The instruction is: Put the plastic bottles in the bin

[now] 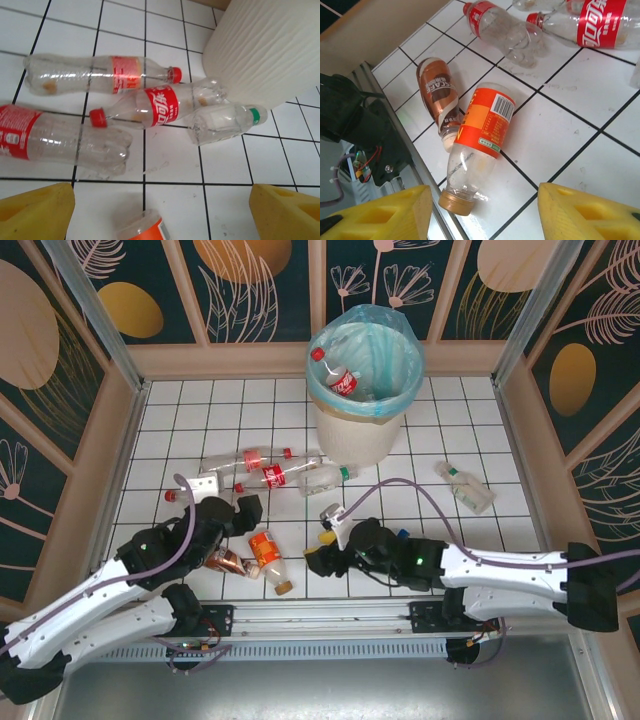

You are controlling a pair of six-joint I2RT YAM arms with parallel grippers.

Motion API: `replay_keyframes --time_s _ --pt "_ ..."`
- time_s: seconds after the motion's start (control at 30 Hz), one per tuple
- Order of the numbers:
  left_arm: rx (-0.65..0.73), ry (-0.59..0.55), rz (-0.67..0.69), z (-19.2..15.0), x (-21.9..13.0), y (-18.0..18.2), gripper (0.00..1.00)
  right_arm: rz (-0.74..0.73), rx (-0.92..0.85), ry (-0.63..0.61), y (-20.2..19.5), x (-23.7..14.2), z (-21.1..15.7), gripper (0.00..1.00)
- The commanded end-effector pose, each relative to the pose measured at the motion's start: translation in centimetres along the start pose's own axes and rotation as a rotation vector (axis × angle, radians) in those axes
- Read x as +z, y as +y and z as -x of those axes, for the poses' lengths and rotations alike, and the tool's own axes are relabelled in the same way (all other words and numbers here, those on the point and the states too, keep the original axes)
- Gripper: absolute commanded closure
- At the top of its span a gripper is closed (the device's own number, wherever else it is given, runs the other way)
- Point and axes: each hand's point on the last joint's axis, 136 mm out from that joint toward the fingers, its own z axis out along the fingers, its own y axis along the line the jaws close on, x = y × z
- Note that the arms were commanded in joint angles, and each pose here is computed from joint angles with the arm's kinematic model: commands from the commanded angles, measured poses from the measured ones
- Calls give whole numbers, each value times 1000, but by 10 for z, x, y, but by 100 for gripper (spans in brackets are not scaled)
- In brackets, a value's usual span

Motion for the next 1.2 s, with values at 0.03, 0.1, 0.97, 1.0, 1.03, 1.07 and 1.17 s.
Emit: replay_keyframes --time_s 0.03,0.1,0.97,1.0,1.03,1.07,1.17 --pt "-75 -13 28 -7 0 17 9 -122 33 -30 -10 16 14 41" --pt "-84 -36 42 -4 -4 23 9 -149 -14 -29 -11 28 23 40" --pt "-257 -277 54 49 -86 82 12 77 -475 369 4 286 80 36" --pt "-262 -276 49 49 -86 82 12 72 -487 383 2 293 75 36" --pt "-263 -275 47 48 -86 82 12 63 -498 390 1 298 73 35" --pt "-263 -272 43 47 -86 82 12 57 -510 402 -1 303 69 35" --pt "-266 -263 36 44 -86 82 12 46 -530 437 -7 310 57 34"
